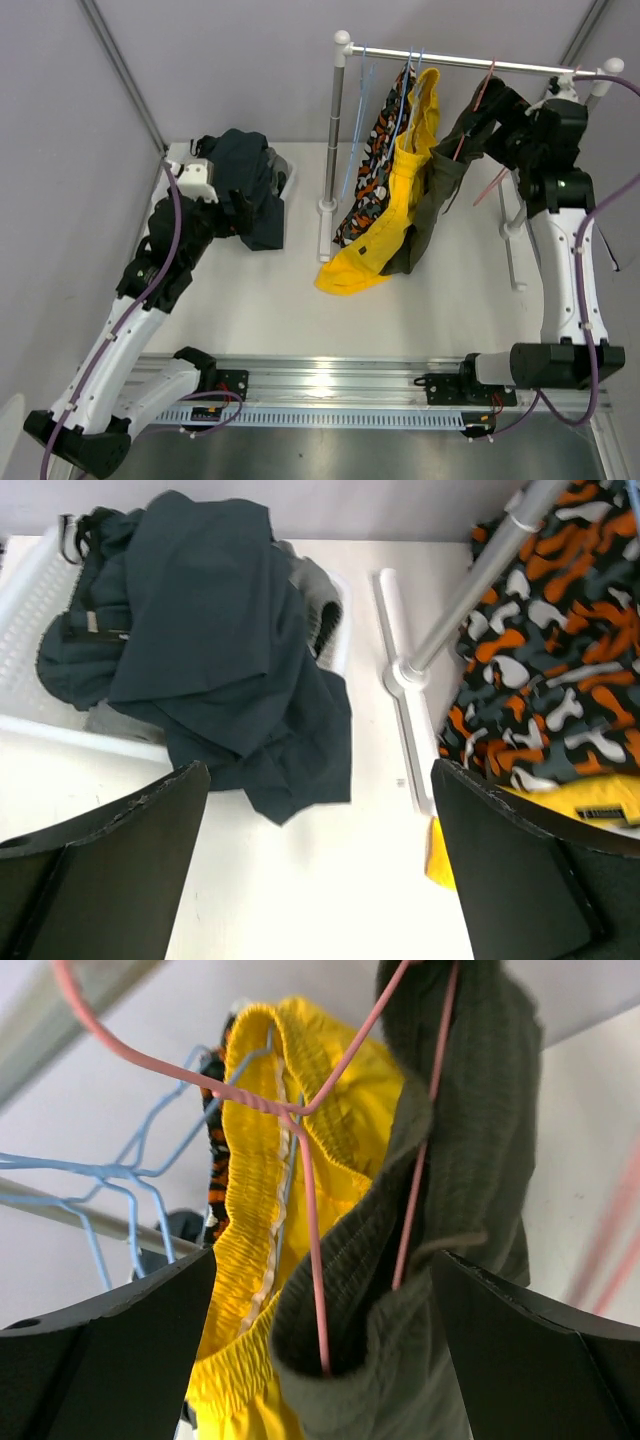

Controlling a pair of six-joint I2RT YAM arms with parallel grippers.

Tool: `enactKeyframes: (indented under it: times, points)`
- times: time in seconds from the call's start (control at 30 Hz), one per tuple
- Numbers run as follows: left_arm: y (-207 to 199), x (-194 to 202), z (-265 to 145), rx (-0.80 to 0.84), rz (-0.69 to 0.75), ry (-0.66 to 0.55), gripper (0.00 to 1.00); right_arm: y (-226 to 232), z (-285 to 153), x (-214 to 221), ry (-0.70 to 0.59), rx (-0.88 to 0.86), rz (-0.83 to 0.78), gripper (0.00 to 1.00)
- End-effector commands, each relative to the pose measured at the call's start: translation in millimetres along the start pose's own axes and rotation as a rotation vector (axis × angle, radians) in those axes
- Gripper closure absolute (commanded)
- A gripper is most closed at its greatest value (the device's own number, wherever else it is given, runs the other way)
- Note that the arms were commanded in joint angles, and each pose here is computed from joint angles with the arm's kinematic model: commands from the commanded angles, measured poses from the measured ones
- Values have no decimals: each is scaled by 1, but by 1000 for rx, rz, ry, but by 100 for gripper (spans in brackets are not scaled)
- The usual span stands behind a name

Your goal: Remove the shorts from the hanger

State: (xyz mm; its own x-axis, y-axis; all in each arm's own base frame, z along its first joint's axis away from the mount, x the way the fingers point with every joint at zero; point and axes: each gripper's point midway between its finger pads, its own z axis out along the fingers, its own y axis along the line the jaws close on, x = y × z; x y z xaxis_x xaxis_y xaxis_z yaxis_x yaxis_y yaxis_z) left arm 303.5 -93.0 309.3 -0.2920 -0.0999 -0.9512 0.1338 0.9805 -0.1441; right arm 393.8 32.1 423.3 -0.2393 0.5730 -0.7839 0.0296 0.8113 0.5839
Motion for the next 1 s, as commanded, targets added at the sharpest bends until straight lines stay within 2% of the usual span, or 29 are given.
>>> enactKeyframes:
  times: [0.0, 0.2, 0.3, 0.33, 0.4, 0.43, 0.53, 0.63, 0.7, 0.73, 0.83, 0.97]
  points:
    - [-5, 29, -5, 71, 49, 52, 1, 27, 7, -25, -73, -43, -68, 4]
    - [-4, 42, -14, 100, 49, -1, 1, 43, 32, -21, -72, -46, -87, 5]
    - [-6, 47, -12, 112, 45, 15, 1, 41, 43, -18, -69, -23, -95, 13]
    - [-7, 50, -11, 117, 47, 25, 2, 40, 46, -17, -67, -20, -98, 21]
    - [-7, 51, -9, 115, 51, 32, 2, 36, 52, -13, -60, -6, -98, 28]
    - [-7, 51, -9, 115, 53, 32, 2, 34, 54, -11, -55, -3, -99, 37]
    - [-8, 51, -10, 122, 52, 30, 2, 31, 60, -6, -41, 5, -99, 53]
    - [-8, 51, -10, 126, 55, 26, 2, 30, 62, -4, -35, 7, -104, 56]
    - [-9, 51, -10, 132, 55, 27, 2, 32, 60, -5, -40, 4, -108, 63]
    - [-10, 50, -11, 134, 56, 23, 2, 32, 60, -6, -45, 5, -109, 76]
    - [-13, 48, -12, 152, 53, 12, 3, 36, 53, -11, -50, 1, -112, 100]
    - [-33, 34, -16, 218, 48, -3, 4, 52, 29, -31, -98, -31, -123, 100]
